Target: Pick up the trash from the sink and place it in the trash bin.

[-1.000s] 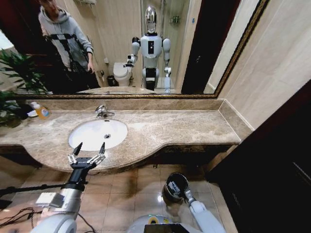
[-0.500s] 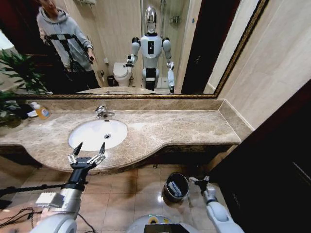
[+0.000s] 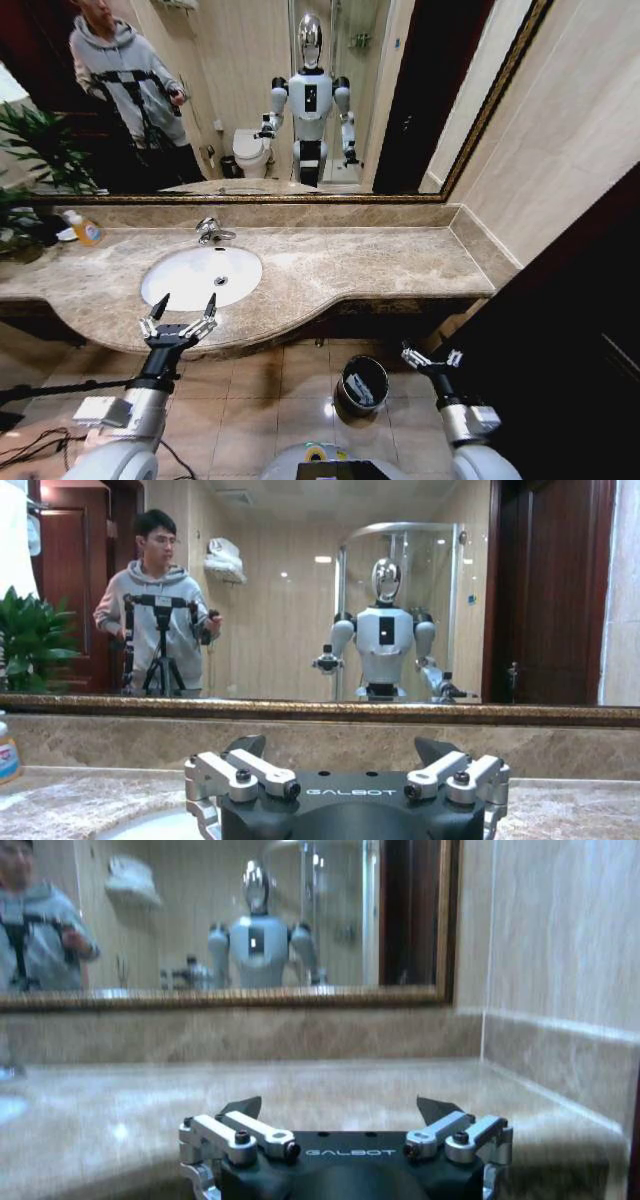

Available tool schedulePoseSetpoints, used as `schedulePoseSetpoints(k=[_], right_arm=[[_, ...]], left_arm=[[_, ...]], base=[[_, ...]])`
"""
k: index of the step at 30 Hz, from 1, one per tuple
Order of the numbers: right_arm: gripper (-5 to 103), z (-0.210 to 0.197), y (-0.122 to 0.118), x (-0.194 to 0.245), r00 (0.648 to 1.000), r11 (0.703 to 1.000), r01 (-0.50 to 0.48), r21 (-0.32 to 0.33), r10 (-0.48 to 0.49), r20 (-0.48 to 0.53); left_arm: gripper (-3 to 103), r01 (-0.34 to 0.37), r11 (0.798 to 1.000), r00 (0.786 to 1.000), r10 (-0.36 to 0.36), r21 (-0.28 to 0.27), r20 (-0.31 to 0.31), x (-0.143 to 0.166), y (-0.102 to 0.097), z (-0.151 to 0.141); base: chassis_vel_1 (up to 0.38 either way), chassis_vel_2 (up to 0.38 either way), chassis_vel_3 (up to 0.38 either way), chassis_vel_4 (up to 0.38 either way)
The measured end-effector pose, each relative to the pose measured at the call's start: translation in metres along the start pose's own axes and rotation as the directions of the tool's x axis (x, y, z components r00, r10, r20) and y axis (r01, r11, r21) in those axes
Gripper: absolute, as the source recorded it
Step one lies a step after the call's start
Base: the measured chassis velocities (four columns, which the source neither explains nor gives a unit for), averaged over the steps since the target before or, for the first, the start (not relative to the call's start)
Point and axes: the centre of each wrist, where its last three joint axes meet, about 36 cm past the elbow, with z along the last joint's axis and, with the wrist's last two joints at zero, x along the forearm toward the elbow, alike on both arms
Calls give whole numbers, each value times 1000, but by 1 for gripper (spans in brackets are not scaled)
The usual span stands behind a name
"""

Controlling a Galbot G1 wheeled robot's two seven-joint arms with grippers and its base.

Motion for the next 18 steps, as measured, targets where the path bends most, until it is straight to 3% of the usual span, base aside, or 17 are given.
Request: schedulePoseSetpoints(k=[9, 18], right_arm=[[100, -65, 24, 8, 991, 999, 27, -17, -25, 130], [100, -93, 37, 3, 986, 998, 65, 6, -65, 154]], left_arm=[[100, 0, 1000, 1000, 0, 0, 0, 0, 0, 0], [100, 0, 1000, 1000, 0, 0, 0, 0, 0, 0]], base=[[0, 0, 0, 0], [0, 0, 0, 0]])
